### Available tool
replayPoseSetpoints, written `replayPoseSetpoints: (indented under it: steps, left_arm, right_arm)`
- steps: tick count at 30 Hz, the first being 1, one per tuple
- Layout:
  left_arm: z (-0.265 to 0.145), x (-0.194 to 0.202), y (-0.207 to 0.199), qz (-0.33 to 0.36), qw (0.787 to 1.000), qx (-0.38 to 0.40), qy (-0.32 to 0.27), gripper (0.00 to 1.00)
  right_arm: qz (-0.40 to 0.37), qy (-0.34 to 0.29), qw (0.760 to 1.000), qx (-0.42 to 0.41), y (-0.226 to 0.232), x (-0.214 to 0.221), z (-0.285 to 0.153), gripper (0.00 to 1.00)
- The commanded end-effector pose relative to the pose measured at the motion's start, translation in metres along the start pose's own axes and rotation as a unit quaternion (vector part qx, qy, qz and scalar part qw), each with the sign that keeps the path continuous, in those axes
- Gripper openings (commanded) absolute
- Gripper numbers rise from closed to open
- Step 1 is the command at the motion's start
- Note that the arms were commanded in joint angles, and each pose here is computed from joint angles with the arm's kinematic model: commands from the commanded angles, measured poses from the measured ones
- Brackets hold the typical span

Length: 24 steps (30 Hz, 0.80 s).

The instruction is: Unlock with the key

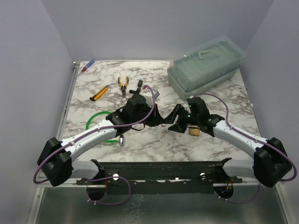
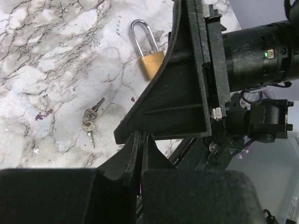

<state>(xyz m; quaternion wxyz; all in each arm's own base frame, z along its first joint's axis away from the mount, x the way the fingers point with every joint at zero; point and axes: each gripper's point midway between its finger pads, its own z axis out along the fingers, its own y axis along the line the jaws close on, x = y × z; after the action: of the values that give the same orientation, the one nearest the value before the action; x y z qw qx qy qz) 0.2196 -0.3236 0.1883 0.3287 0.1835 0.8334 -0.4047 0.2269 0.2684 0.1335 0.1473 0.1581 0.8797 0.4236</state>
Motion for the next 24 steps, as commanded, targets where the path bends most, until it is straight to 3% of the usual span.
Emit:
replayPoseSetpoints:
  steps: [1, 5, 9, 18, 24]
  left_arm:
    - [-0.008, -0.014, -0.026, 0.012, 0.998, 0.055, -0.023, 0.00]
    - [-0.008, -0.015, -0.027, 0.011, 0.998, 0.058, -0.028, 0.00]
    - [-0.006, -0.015, -0.026, 0.009, 0.998, 0.057, -0.030, 0.00]
    - [-0.002, -0.019, -0.017, 0.002, 0.998, 0.038, -0.049, 0.00]
    - [0.003, -0.018, -0.013, -0.003, 0.998, 0.034, -0.056, 0.00]
  right_arm:
    - [0.022, 0.017, 0.999, -0.036, 0.022, 0.002, 0.001, 0.67]
    - [0.025, 0.021, 0.998, -0.046, 0.028, 0.002, 0.000, 0.65]
    - [0.029, 0.022, 0.998, -0.053, 0.032, 0.002, -0.002, 0.55]
    - [0.048, 0.040, 0.996, -0.062, 0.037, 0.009, -0.006, 0.59]
    - [0.057, 0.048, 0.994, -0.076, 0.045, 0.011, -0.010, 0.57]
